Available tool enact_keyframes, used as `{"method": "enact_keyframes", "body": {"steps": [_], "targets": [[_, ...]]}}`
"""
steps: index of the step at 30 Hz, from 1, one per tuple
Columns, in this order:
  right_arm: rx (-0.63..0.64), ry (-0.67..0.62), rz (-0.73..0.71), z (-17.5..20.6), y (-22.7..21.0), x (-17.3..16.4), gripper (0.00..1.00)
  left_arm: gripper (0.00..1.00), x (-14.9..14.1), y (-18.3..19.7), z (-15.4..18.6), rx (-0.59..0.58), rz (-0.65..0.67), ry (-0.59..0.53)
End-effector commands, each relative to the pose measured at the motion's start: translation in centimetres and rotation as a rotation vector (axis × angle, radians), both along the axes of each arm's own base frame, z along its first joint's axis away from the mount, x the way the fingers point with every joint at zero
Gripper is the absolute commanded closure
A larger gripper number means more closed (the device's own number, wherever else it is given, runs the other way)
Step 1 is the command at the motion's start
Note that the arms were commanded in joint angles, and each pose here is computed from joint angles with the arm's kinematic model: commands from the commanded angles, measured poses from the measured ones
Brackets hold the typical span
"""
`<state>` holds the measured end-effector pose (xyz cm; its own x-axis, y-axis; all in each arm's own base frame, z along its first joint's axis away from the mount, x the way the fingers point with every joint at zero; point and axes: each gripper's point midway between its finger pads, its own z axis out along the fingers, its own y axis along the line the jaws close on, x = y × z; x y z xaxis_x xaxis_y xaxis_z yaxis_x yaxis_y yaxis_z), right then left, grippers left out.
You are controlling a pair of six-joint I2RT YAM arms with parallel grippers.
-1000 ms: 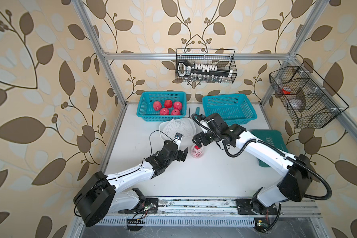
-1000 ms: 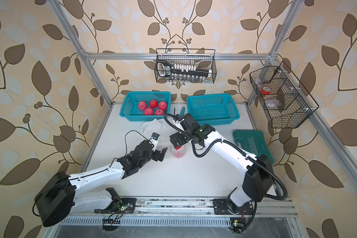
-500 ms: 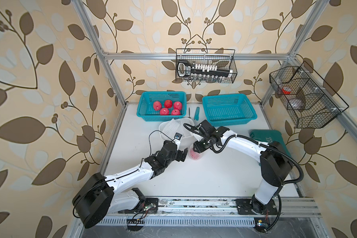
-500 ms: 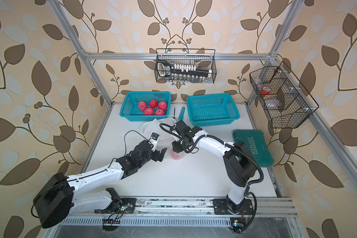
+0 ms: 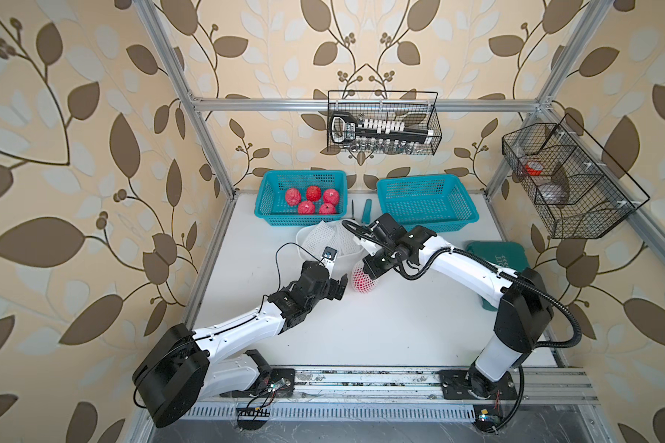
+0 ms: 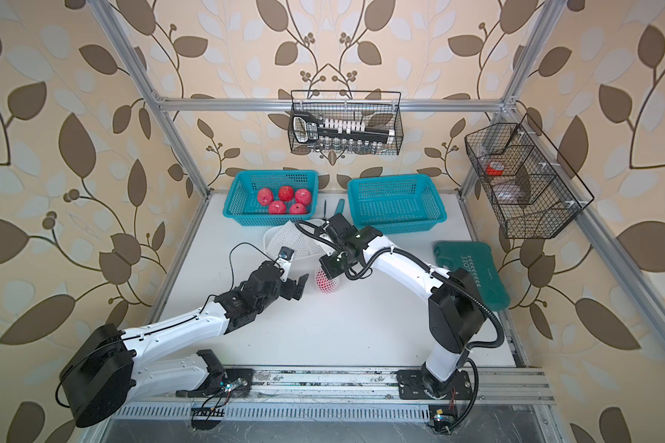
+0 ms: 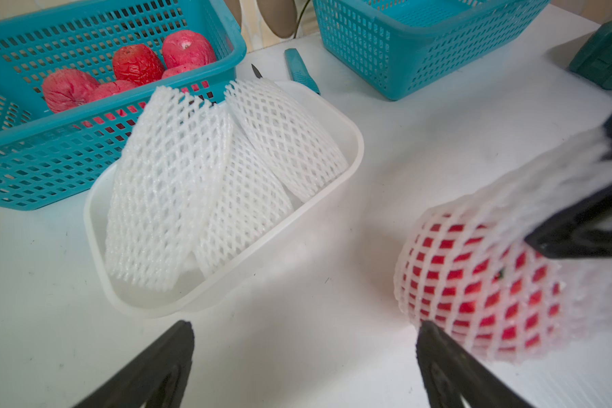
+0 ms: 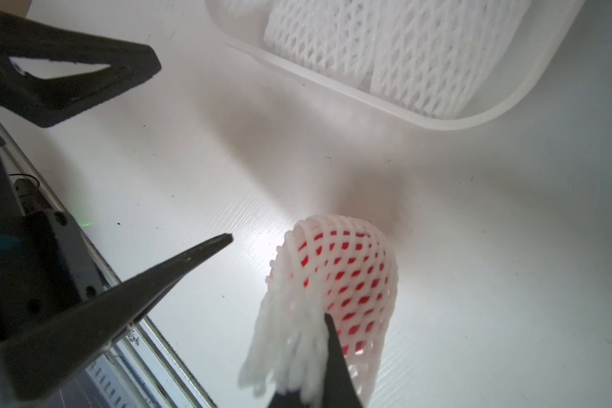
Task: Remove foam nets from apples
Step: Remove the foam net from the apple.
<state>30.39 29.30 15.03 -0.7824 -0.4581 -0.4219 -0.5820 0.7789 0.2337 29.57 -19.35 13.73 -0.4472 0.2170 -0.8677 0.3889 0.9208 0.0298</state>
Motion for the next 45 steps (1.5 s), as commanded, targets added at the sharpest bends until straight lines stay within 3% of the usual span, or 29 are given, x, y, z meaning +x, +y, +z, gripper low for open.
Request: {"method": "enact_keyframes", "body": {"steps": [1, 6, 9, 12, 13, 15, 16, 18, 21, 23, 26, 28, 32, 35, 38, 42, 45], "targets": [[-0.056, -0.050, -0.023, 1.6, -1.0, 0.5, 1.00, 0.01, 0.4, 0.1, 2.4, -0.029, 0.010, -0.066], [-0.126, -0.023, -0.015, -1.2, -1.4, 1.0, 1.00, 0.01, 0.4, -0.4, 3.8, -0.054, -0.021, -0.104], [-0.032, 0.026, -0.002, -1.2, -0.3, 0.8, 1.00, 0.01, 0.4, -0.6, 4.1, -0.061, -0.024, -0.108], [-0.212, -0.082, -0.032, -2.0, -1.3, 1.7, 1.00, 0.01, 0.4, -0.6, 3.9, -0.067, -0.025, -0.101], [-0.163, -0.035, -0.009, -2.1, -0.6, 1.3, 1.00, 0.01, 0.5, -0.6, 3.7, -0.067, -0.022, -0.098], [0.067, 0.085, 0.002, -1.8, 0.7, 0.9, 1.00, 0.01, 0.5, -0.5, 3.6, -0.065, -0.020, -0.094], [0.048, 0.063, -0.046, -2.1, 0.1, 1.5, 1.00, 0.01, 0.5, -0.5, 3.7, -0.065, -0.020, -0.094], [-0.175, -0.046, -0.070, -3.2, -2.1, 2.4, 1.00, 0.01, 0.5, -0.4, 3.7, -0.062, -0.019, -0.094], [0.039, 0.080, -0.051, -2.7, -0.7, 1.7, 1.00, 0.01, 0.6, -0.3, 3.5, -0.065, -0.010, -0.093], [-0.082, -0.024, -0.066, -2.4, -1.4, 2.1, 1.00, 0.01, 0.6, -0.3, 3.4, -0.067, -0.011, -0.091], [0.046, 0.070, -0.052, -1.6, -0.7, 1.8, 1.00, 0.01, 0.7, -0.3, 3.6, -0.066, -0.010, -0.093], [0.007, 0.020, -0.058, -1.1, -1.0, 2.0, 1.00, 0.01, 0.8, -0.4, 3.9, -0.075, -0.017, -0.104], [0.141, 0.050, -0.016, 2.1, -0.3, 1.6, 1.00, 0.01, 0.8, -0.2, 6.9, -0.129, -0.028, -0.147], [0.199, 0.013, 0.002, 5.5, -0.5, 2.1, 1.00, 0.01, 0.1, 0.5, 12.7, -0.275, -0.088, -0.253], [0.246, -0.038, -0.001, 8.3, -0.3, 3.0, 1.00, 0.01, 0.2, 1.7, 16.4, -0.343, -0.093, -0.289], [0.374, -0.101, 0.014, 11.8, 1.6, 4.2, 1.00, 0.01, 1.5, 4.0, 17.5, -0.332, 0.021, -0.306], [0.543, -0.136, 0.040, 14.8, 4.1, 5.8, 1.00, 0.05, 3.2, 6.5, 18.0, -0.353, 0.163, -0.338]]}}
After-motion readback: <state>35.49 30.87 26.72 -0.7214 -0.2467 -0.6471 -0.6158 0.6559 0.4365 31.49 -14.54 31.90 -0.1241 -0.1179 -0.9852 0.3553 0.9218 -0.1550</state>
